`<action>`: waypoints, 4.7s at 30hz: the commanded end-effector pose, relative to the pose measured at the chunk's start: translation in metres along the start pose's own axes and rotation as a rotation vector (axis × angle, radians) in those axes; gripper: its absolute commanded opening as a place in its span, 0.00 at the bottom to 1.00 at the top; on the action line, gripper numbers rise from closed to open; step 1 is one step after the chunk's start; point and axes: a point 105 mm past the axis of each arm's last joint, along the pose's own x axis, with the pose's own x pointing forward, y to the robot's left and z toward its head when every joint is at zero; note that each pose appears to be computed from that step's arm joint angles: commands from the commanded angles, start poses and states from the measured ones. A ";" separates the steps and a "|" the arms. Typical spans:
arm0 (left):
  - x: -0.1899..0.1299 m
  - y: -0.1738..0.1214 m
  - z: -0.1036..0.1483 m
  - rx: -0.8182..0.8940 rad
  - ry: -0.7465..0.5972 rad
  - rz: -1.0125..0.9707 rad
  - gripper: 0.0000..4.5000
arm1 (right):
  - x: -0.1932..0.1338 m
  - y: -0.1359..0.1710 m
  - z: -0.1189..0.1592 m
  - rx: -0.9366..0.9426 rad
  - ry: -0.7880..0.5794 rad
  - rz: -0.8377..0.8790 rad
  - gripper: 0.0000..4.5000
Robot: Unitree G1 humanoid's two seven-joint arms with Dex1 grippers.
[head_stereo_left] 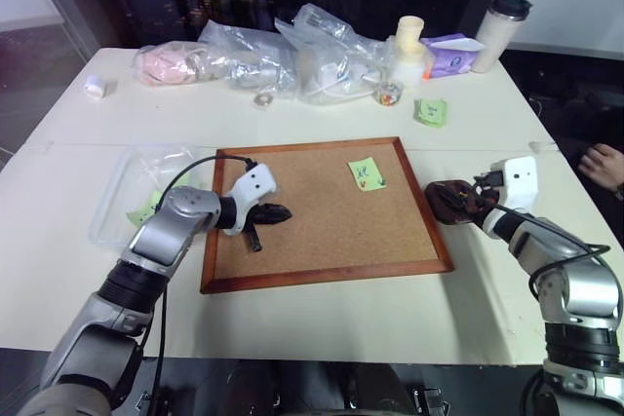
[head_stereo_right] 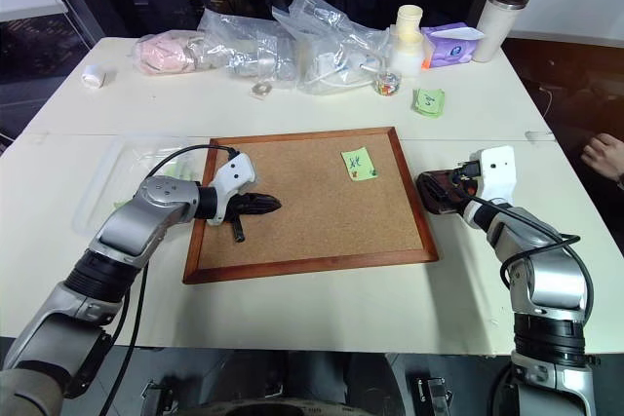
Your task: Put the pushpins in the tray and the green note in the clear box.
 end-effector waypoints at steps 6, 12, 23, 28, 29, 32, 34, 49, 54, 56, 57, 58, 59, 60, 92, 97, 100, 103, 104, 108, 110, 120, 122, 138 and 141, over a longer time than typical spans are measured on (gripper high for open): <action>0.006 -0.001 -0.012 -0.014 0.062 0.002 0.00 | 0.047 0.052 0.012 -0.053 -0.055 0.212 0.99; 0.003 -0.001 -0.012 -0.018 0.061 0.014 0.00 | 0.062 0.062 0.005 -0.057 -0.049 0.254 0.99; 0.001 -0.003 -0.014 -0.028 0.067 0.021 0.00 | 0.064 0.067 -0.004 -0.044 -0.051 0.271 0.13; 0.002 -0.003 -0.014 -0.028 0.071 0.016 0.00 | 0.062 0.066 0.000 -0.044 -0.078 0.253 0.13; 0.002 -0.003 -0.015 -0.028 0.072 0.015 0.00 | 0.061 0.065 0.000 -0.041 -0.083 0.249 0.13; 0.002 -0.004 -0.015 -0.027 0.075 0.011 0.00 | 0.060 0.064 0.001 -0.034 -0.092 0.237 0.13; 0.002 -0.004 -0.015 -0.026 0.075 0.010 0.00 | 0.059 0.064 0.001 -0.030 -0.094 0.233 0.13; 0.003 -0.004 -0.015 -0.022 0.079 0.006 0.00 | 0.058 0.064 -0.009 -0.010 -0.074 0.227 0.00; 0.003 -0.005 -0.016 -0.024 0.083 0.002 0.00 | 0.057 0.060 0.004 -0.016 -0.139 0.196 0.00; 0.003 -0.006 -0.017 -0.026 0.087 -0.002 0.00 | 0.056 0.058 0.010 -0.026 -0.172 0.180 0.00; 0.003 -0.007 -0.017 -0.027 0.089 -0.006 0.00 | 0.055 0.056 0.015 -0.027 -0.195 0.168 0.00; 0.003 -0.008 -0.018 -0.028 0.092 -0.009 0.00 | 0.055 0.054 0.019 -0.027 -0.215 0.157 0.00; 0.003 -0.008 -0.018 -0.029 0.094 -0.011 0.00 | 0.055 0.053 0.022 -0.027 -0.228 0.149 0.00; 0.003 -0.009 -0.019 -0.030 0.097 -0.016 0.00 | 0.054 0.052 0.026 -0.027 -0.247 0.139 0.00; 0.006 -0.010 -0.018 -0.009 0.096 -0.038 0.00 | -0.012 -0.017 -0.015 0.021 -0.069 -0.152 0.00; 0.007 -0.009 -0.017 -0.006 0.093 -0.039 0.00 | -0.013 -0.019 -0.019 0.031 -0.061 -0.157 0.20; 0.007 -0.009 -0.017 -0.005 0.092 -0.039 0.00 | -0.014 -0.019 -0.017 0.033 -0.067 -0.156 0.54; 0.007 -0.009 -0.017 -0.004 0.092 -0.040 0.00 | -0.015 -0.019 -0.014 0.035 -0.080 -0.153 0.85; 0.007 -0.008 -0.017 -0.004 0.092 -0.040 0.00 | -0.015 -0.018 -0.013 0.037 -0.085 -0.149 0.95; 0.007 -0.008 -0.018 -0.002 0.093 -0.039 0.00 | -0.015 -0.015 -0.010 0.041 -0.097 -0.130 0.98; 0.007 -0.008 -0.018 -0.003 0.093 -0.038 0.00 | -0.015 -0.013 -0.009 0.042 -0.098 -0.116 0.98; 0.008 -0.009 -0.019 -0.004 0.096 -0.041 0.00 | 0.012 0.058 0.024 -0.024 -0.156 0.205 0.98; 0.008 -0.009 -0.019 -0.002 0.095 -0.041 0.00 | 0.026 0.074 0.021 -0.043 -0.143 0.267 0.98; 0.002 -0.009 -0.023 -0.018 0.103 -0.012 0.00 | 0.075 0.109 -0.013 -0.065 -0.060 0.411 0.86; 0.002 -0.009 -0.023 -0.020 0.104 -0.009 0.00 | 0.077 0.108 -0.030 -0.065 -0.009 0.414 0.58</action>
